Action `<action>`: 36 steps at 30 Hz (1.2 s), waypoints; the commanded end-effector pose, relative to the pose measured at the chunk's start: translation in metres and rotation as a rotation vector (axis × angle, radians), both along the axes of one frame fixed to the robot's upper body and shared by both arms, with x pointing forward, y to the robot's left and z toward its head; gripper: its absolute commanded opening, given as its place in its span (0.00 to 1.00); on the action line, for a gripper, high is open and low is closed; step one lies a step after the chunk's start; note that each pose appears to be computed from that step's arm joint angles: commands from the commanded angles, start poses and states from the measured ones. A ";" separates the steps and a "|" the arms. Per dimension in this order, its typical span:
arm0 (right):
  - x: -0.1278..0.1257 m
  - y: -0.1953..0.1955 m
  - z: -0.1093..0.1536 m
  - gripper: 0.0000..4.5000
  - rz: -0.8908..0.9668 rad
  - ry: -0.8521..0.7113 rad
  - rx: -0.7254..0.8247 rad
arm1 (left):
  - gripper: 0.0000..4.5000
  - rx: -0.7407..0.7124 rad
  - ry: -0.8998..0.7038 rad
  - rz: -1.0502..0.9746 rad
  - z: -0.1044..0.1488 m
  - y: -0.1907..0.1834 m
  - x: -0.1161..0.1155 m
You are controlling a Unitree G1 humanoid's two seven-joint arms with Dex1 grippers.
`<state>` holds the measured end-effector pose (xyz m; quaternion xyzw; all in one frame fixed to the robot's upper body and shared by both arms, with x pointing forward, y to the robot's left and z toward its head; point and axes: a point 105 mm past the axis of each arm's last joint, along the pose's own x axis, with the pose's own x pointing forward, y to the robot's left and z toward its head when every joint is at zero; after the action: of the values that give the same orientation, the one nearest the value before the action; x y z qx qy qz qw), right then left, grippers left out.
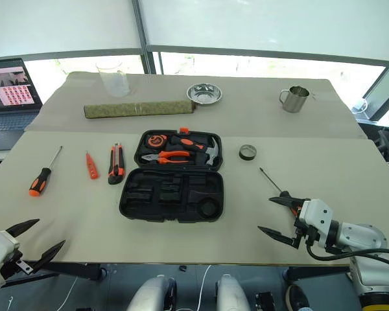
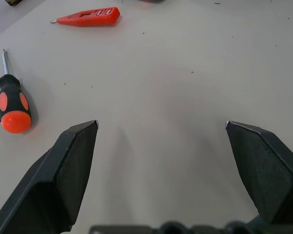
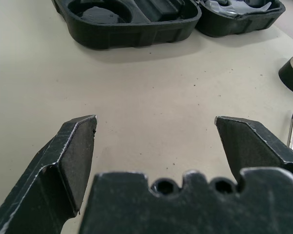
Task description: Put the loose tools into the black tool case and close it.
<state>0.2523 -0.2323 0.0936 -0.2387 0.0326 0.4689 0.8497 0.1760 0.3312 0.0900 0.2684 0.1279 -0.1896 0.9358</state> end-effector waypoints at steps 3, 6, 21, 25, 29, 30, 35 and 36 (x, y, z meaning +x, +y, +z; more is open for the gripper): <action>0.018 0.067 0.079 1.00 0.120 -0.221 0.422 | 1.00 -0.286 -0.210 0.504 0.025 0.055 -0.029; 0.020 0.092 0.103 1.00 0.149 -0.284 0.543 | 1.00 -0.349 -0.222 0.743 0.014 0.076 -0.053; 0.018 0.117 0.101 1.00 0.207 -0.283 0.562 | 1.00 -0.523 0.038 0.713 0.062 0.083 0.064; 0.020 0.118 0.102 1.00 0.211 -0.289 0.554 | 1.00 -0.521 0.139 0.716 0.059 0.092 0.105; 0.019 0.117 0.102 1.00 0.208 -0.297 0.542 | 1.00 -0.478 0.232 0.686 0.041 0.088 0.135; 0.018 0.117 0.102 1.00 0.207 -0.298 0.539 | 1.00 -0.472 0.251 0.679 0.037 0.087 0.139; 0.015 0.113 0.102 1.00 0.199 -0.299 0.526 | 0.83 -0.437 0.302 0.660 0.029 0.086 0.149; 0.014 0.112 0.102 1.00 0.196 -0.298 0.524 | 0.74 -0.436 0.300 0.653 0.029 0.086 0.150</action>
<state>0.2728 -0.1177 0.1818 -0.0645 -0.2097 0.5047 0.8350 0.3267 0.4164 0.1209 -0.0261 0.2921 0.0634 0.9539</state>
